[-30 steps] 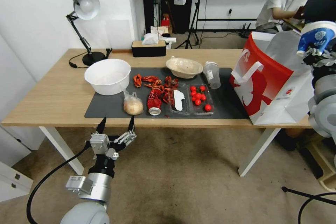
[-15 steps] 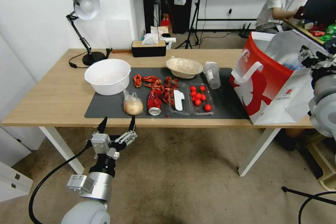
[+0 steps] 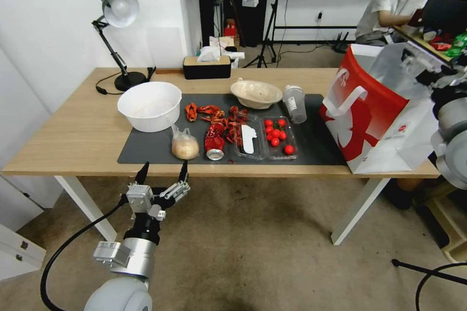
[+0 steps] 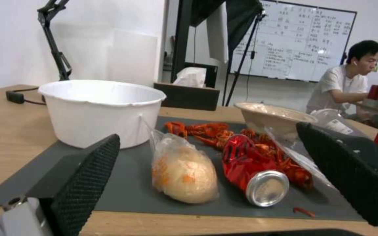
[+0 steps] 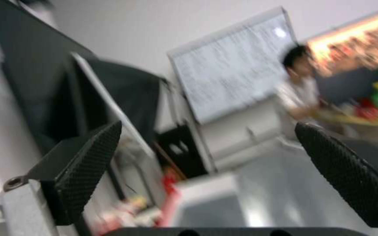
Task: Pick up the trash from the table and place it into the takeout bag.
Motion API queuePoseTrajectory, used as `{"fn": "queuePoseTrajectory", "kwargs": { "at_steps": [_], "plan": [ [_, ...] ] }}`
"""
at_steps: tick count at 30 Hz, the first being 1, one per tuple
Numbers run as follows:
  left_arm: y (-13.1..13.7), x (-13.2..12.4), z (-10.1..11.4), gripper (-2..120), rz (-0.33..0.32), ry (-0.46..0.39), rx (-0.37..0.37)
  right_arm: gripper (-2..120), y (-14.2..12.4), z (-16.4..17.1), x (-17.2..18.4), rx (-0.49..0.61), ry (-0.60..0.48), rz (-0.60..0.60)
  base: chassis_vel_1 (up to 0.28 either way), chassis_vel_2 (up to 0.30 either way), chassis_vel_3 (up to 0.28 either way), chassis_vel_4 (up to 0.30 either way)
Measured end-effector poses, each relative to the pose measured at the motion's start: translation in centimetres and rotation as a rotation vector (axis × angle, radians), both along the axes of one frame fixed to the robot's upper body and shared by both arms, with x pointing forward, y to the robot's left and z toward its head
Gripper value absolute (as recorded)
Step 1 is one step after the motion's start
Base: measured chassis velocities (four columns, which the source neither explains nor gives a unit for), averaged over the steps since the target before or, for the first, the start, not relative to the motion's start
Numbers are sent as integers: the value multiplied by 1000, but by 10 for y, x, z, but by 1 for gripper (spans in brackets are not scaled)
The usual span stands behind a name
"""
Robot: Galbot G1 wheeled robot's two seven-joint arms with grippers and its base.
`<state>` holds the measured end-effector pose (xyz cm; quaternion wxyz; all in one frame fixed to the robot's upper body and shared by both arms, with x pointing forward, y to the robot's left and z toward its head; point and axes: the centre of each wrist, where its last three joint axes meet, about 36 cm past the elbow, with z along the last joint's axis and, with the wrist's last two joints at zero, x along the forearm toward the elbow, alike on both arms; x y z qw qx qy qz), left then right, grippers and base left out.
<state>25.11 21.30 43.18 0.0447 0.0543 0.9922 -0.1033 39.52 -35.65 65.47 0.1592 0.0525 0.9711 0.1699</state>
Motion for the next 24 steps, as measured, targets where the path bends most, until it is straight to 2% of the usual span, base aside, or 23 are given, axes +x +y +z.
{"fn": "queuePoseTrajectory", "kwargs": {
  "at_steps": [2, 4, 7, 8, 11, 16, 20, 24],
  "plan": [
    [0, 1, 0, 100, 1, -1, -2, 100, 5, 1, -11, -21, -69, 67, 0, 0, 0, 0],
    [0, 1, 0, 100, 1, -2, -4, 100, 6, 1, -15, -31, -84, 89, 0, 0, 0, 0],
    [1, 2, 0, 100, 3, -3, -11, 100, 12, -6, -33, -77, -157, 197, 0, 0, 0, 0],
    [1, 2, 0, 100, 3, -3, -11, 100, 12, -6, -33, -77, -157, 197, 0, 0, 0, 0],
    [2, 3, 0, 100, 10, -6, -16, 100, 28, -19, -51, -127, -170, 306, 0, 0, 0, 0],
    [3, 4, 1, 100, 14, -12, -21, 100, 37, -36, -64, -159, -195, 332, 0, 0, 0, 0],
    [4, 6, 2, 100, 14, -16, -29, 100, 42, -67, -83, -230, -151, 331, 0, 0, 0, 0],
    [5, 7, 1, 100, 14, -15, -30, 100, 46, -84, -97, -260, -112, 321, 0, 0, 0, 0]
  ]
}}
